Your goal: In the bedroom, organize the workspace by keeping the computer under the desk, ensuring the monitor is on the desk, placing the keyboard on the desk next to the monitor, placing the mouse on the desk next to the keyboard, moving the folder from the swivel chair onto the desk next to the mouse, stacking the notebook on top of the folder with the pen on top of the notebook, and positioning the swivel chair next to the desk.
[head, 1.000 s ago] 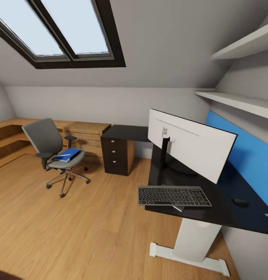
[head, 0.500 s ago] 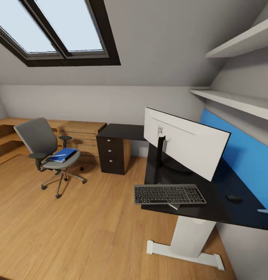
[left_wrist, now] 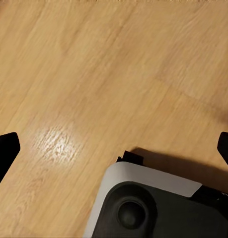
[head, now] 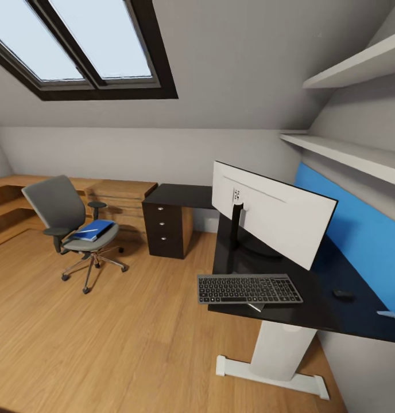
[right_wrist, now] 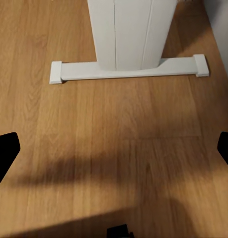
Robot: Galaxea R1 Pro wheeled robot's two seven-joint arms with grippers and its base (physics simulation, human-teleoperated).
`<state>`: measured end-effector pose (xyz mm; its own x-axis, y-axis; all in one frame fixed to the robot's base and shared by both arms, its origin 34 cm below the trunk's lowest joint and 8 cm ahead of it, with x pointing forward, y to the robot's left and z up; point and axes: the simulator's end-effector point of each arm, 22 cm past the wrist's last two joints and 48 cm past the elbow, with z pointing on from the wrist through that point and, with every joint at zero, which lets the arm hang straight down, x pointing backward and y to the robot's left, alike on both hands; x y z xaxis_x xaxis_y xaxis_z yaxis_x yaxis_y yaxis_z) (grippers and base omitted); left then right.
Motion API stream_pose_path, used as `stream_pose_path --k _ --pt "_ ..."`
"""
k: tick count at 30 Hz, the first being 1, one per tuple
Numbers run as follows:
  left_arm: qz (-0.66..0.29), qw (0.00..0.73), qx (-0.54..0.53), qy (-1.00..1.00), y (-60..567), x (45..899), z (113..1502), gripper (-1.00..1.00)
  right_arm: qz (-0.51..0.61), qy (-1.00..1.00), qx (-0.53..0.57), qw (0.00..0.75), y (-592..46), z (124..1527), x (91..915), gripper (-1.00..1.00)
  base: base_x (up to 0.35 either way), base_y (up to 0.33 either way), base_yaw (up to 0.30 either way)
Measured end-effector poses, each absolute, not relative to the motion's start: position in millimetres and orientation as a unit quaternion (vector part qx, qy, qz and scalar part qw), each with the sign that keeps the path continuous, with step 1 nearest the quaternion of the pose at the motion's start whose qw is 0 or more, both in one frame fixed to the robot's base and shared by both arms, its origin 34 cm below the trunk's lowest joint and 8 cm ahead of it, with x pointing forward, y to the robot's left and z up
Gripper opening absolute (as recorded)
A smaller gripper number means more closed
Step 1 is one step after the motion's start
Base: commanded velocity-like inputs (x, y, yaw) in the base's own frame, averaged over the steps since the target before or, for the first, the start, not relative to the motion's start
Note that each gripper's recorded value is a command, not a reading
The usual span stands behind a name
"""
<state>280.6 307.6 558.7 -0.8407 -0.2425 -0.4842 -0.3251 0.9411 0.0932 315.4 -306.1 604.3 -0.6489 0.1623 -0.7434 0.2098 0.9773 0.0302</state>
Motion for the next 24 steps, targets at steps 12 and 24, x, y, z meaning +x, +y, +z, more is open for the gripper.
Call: stream_pose_path --k 12,24 --pt "0.086 0.241 -0.149 0.955 307.8 279.6 574.1 1.0 -0.031 0.907 0.102 0.408 -308.2 620.1 314.1 1.0 0.0 0.0 -0.096" --pt "0.086 0.245 -0.15 0.954 307.9 280.1 589.3 1.0 -0.03 0.905 0.103 0.412 -307.9 635.5 314.0 1.0 0.0 0.0 -0.205"
